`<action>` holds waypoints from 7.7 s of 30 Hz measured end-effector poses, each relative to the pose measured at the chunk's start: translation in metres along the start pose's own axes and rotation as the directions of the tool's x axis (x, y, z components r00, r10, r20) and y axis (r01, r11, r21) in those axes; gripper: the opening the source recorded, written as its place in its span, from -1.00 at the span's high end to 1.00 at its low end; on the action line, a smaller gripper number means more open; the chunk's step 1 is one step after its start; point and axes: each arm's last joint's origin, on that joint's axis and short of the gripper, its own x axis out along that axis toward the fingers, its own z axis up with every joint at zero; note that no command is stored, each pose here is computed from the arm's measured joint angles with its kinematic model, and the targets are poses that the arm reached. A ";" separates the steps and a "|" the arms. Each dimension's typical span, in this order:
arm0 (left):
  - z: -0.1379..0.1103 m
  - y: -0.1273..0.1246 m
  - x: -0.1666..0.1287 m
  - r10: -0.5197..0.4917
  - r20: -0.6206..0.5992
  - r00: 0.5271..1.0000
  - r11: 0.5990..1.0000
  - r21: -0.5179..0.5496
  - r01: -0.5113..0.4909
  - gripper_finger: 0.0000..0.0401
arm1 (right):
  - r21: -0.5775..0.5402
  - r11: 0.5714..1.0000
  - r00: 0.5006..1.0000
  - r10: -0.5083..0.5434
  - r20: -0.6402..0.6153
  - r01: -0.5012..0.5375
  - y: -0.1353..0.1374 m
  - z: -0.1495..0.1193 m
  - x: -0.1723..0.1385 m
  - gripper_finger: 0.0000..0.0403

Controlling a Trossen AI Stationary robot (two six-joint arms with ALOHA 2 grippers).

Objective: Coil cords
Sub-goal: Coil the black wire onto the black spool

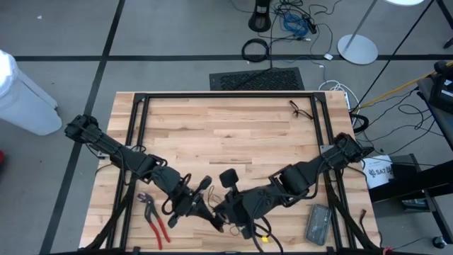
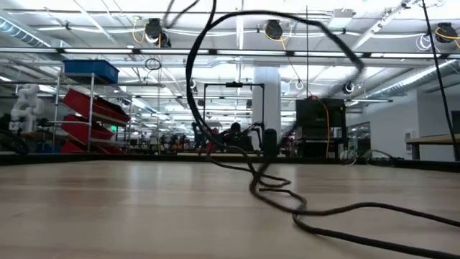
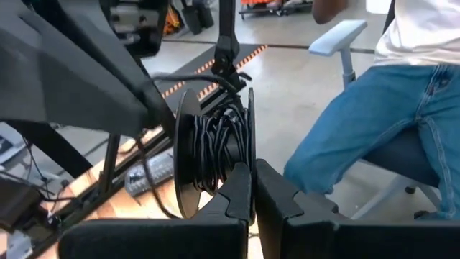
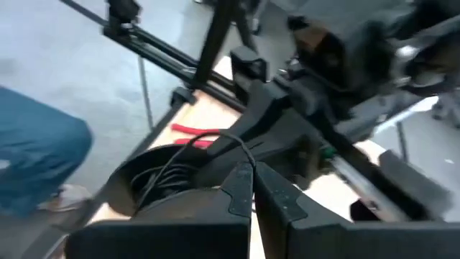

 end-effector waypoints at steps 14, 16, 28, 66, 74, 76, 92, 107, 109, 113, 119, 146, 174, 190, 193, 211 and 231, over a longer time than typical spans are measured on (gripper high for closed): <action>0.009 -0.009 0.001 -0.039 0.068 0.997 0.997 0.069 0.034 0.96 | 0.015 0.990 0.990 0.141 -0.010 -0.141 -0.023 -0.014 0.014 1.00; 0.010 -0.011 0.002 -0.048 0.072 0.996 0.995 0.092 0.041 0.96 | 0.019 0.990 0.990 0.138 -0.024 -0.137 -0.026 -0.017 0.016 1.00; 0.016 -0.018 0.003 -0.062 0.110 0.992 0.985 0.164 0.043 0.96 | 0.062 0.981 0.978 0.191 -0.086 -0.186 -0.021 -0.041 0.035 1.00; 0.023 -0.015 -0.016 0.229 -0.021 0.973 0.964 0.144 -0.223 0.96 | 0.256 0.965 0.927 0.046 -0.372 0.055 0.043 -0.060 0.014 0.84; 0.015 -0.014 -0.016 0.311 -0.128 0.942 0.947 0.127 -0.296 0.96 | 0.316 0.893 0.864 -0.140 -0.484 0.322 0.086 -0.070 -0.017 0.67; 0.013 -0.014 -0.016 0.324 -0.150 0.934 0.944 0.117 -0.309 0.96 | 0.330 0.867 0.874 -0.211 -0.437 0.374 0.101 -0.068 -0.025 0.66; 0.012 -0.014 -0.016 0.330 -0.164 0.930 0.943 0.011 -0.332 0.96 | 0.405 0.799 0.893 -0.429 -0.134 0.445 0.187 -0.122 -0.012 0.66; 0.009 -0.017 -0.011 0.318 -0.179 0.931 0.944 -0.028 -0.327 0.96 | 0.186 0.668 0.683 -0.730 -0.024 0.721 0.158 -0.125 0.008 0.66; 0.009 -0.017 -0.011 0.319 -0.177 0.931 0.944 -0.028 -0.329 0.96 | 0.112 0.636 0.641 -0.768 -0.014 0.764 0.149 -0.108 0.002 0.66; 0.009 -0.017 -0.011 0.320 -0.176 0.931 0.944 -0.028 -0.330 0.96 | 0.051 0.690 0.691 -0.722 -0.027 0.722 0.130 -0.085 -0.003 0.66; 0.009 -0.017 -0.011 0.321 -0.177 0.930 0.943 -0.027 -0.331 0.96 | 0.111 0.789 0.796 -0.604 -0.035 0.604 0.100 -0.069 -0.009 0.66; 0.010 -0.019 -0.011 0.368 -0.188 0.911 0.928 0.010 -0.372 0.96 | 0.099 0.863 0.868 -0.496 -0.023 0.496 0.083 -0.065 -0.004 0.25; 0.009 -0.020 -0.012 0.359 -0.196 0.912 0.931 0.012 -0.364 0.96 | 0.125 0.888 0.896 -0.443 -0.021 0.442 0.061 -0.058 0.002 0.88; 0.019 -0.020 -0.011 0.388 -0.114 0.915 0.916 -0.064 -0.396 0.81 | 0.110 0.869 0.875 -0.483 -0.024 0.482 0.060 -0.057 -0.001 1.00; 0.024 -0.020 -0.011 0.402 -0.067 0.913 0.911 -0.072 -0.407 0.69 | 0.097 0.870 0.875 -0.483 -0.031 0.484 0.059 -0.057 -0.001 1.00; 0.037 -0.026 -0.028 0.863 -0.221 0.454 0.460 -0.029 -0.888 0.54 | 0.166 0.863 0.873 -0.488 0.028 0.477 0.023 -0.038 -0.084 1.00; -0.024 -0.051 0.062 0.762 -0.275 0.586 0.465 -0.397 -0.791 0.54 | 0.104 0.839 0.842 -0.539 0.033 0.533 0.023 -0.037 -0.119 1.00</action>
